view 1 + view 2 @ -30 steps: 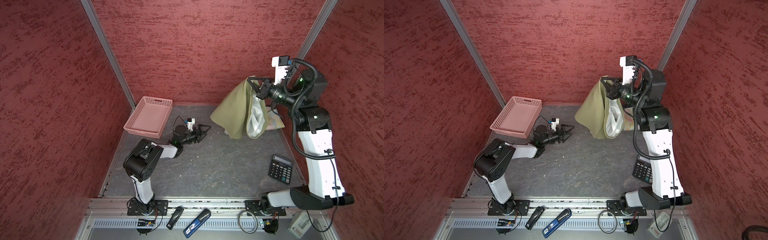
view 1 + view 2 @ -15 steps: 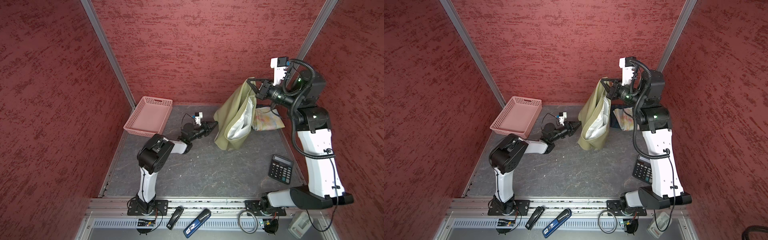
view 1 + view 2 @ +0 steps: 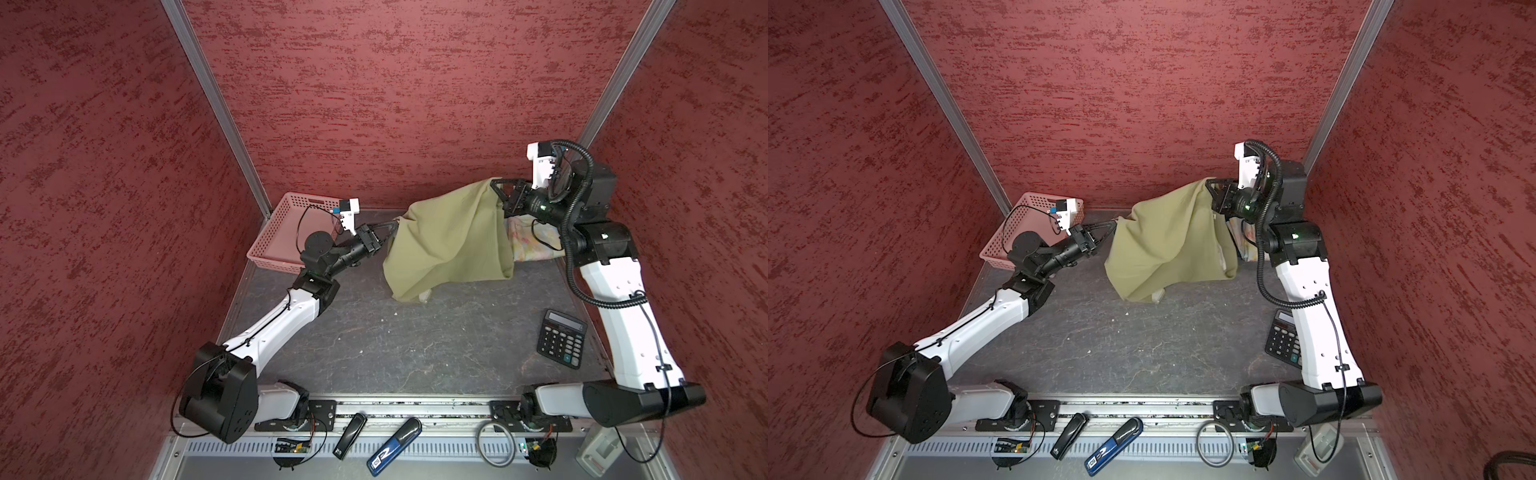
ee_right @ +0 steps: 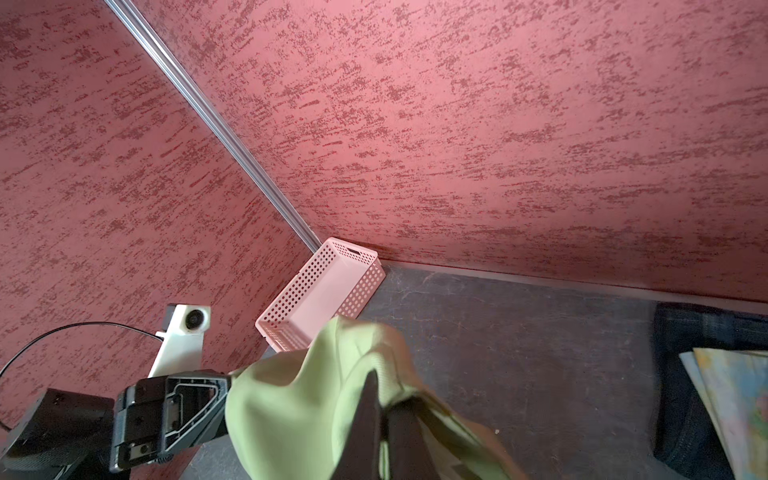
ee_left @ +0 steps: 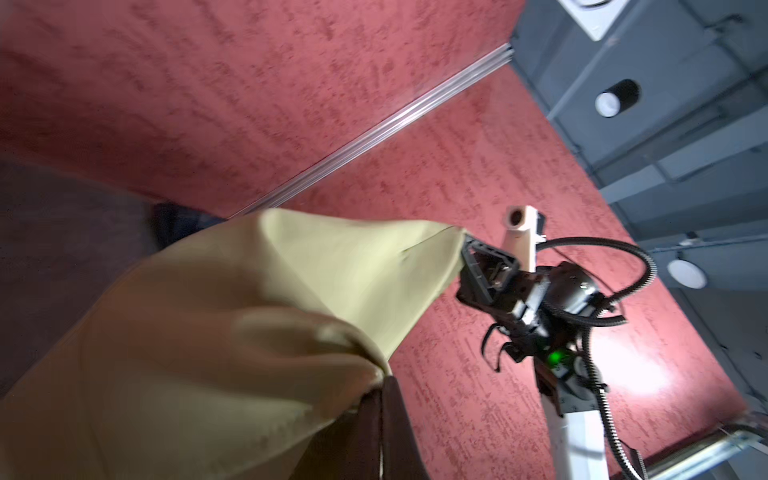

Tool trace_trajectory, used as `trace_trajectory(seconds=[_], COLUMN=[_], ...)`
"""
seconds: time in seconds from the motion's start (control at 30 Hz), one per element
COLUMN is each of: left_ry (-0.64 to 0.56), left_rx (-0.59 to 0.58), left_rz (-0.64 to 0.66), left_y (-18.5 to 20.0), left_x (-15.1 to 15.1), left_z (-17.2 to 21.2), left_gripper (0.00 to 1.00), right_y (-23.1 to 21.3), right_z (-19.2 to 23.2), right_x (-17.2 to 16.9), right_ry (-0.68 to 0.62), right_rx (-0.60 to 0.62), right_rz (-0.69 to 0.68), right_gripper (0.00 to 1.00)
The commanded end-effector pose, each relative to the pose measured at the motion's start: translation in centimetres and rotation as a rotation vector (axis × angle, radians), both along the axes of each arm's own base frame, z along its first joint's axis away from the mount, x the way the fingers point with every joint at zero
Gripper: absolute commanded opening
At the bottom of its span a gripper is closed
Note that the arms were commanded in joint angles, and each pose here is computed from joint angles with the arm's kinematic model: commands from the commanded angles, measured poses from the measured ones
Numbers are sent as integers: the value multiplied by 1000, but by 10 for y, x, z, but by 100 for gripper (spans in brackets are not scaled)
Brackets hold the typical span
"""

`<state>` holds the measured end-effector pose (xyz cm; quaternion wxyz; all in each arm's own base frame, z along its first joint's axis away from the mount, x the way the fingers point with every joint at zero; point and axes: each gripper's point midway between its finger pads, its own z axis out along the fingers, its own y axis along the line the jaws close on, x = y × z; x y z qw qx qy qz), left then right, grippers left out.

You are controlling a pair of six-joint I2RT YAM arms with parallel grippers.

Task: Fold and stack the skirts
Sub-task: 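Grasp the skirt's hanging edge with the left gripper and stretch it out, then lay the stretched olive skirt flat on the table with both grippers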

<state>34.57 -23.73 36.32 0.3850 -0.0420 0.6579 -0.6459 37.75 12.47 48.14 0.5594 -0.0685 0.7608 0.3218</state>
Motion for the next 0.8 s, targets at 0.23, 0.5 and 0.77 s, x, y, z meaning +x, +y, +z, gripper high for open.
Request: trace_trajectory(seconds=[0.23,0.5,0.77], left_ry=[-78,-74,182], left_rx=[226,305,370], left_rz=[33,95,116], left_y=[43,67,72], left_x=[-82,-121,30], left_z=[73,88,-43], left_gripper=[0,0,0], right_y=[-32,-45,-25], right_z=[27,-2,-152], right_x=[-50,-82,30], right_ry=[-86,37,306], right_rx=[-113,-106,16], right_rz=[-135,-198,-118], right_gripper=[0,0,0])
